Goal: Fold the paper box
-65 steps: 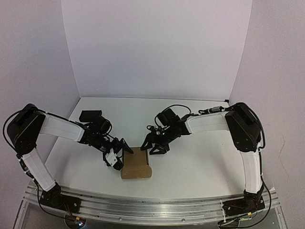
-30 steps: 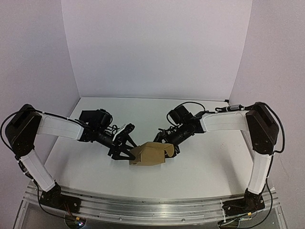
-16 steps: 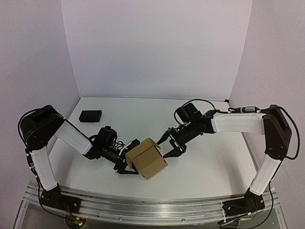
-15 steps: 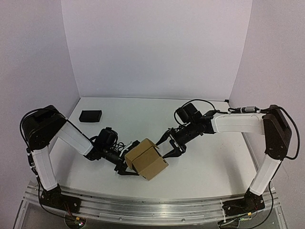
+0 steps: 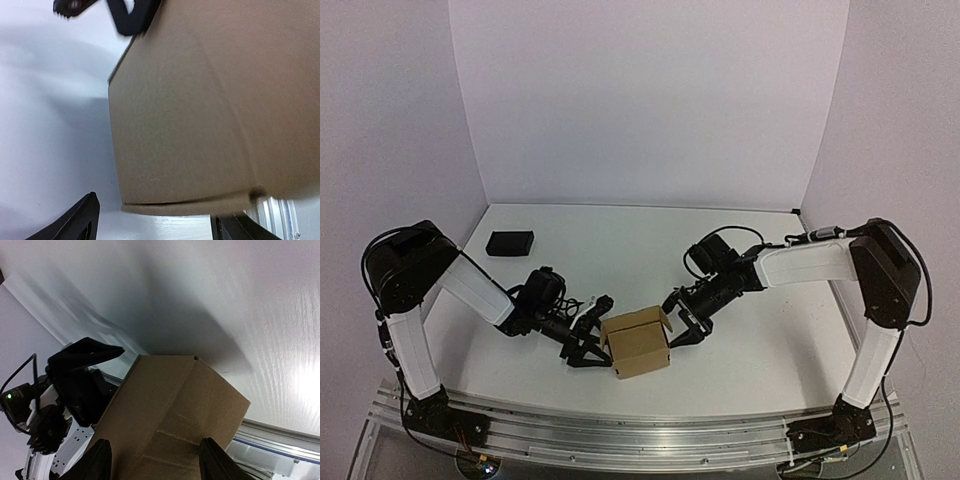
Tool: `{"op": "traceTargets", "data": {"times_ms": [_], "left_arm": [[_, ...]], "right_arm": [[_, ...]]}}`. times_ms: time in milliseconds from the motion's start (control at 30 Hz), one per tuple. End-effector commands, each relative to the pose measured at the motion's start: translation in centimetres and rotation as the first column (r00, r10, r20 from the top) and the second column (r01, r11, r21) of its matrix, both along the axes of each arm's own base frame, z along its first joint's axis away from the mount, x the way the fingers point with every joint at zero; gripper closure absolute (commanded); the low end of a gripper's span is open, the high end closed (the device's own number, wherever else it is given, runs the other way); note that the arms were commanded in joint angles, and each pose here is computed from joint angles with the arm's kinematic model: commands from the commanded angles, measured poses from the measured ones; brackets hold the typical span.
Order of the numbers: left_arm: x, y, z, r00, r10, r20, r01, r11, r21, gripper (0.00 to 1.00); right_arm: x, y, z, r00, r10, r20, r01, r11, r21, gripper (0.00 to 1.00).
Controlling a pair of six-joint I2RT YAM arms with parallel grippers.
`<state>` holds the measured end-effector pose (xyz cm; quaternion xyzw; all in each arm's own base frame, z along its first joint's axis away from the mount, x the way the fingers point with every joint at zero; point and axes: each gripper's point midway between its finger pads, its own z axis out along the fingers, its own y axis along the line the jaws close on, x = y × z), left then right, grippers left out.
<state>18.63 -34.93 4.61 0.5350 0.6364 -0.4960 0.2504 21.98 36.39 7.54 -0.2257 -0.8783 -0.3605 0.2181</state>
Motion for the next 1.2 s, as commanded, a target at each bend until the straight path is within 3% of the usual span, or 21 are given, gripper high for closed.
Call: {"op": "traceTargets", "data": {"times_ms": [0, 500, 867, 1167], "left_arm": [[1.9, -1.4, 4.6, 0.987, -0.004, 0.161, 0.021, 0.994, -0.105, 0.2], [1.3, 0.0, 2.3, 0.984, -0.044, 0.173, 0.044, 0.999, 0.003, 0.13], [2.1, 0.5, 2.4, 0.961, -0.052, 0.271, 0.052, 0.999, 0.006, 0.08], [1.3, 1.4, 3.2, 0.956, -0.088, 0.279, 0.089, 0.996, 0.011, 0.08]], "right_arm": [[-0.2, 0.8, -0.3, 0.997, 0.067, 0.044, -0.068, 0.997, 0.039, 0.39], [1.8, 0.9, 2.3, 0.986, 0.058, 0.154, -0.064, 0.997, 0.034, 0.39], [2.1, 1.1, 2.0, 0.984, 0.078, 0.158, -0.082, 0.996, 0.021, 0.35], [2.2, -2.3, 0.6, 0.969, 0.13, 0.21, -0.114, 0.99, -0.086, 0.35]]}}
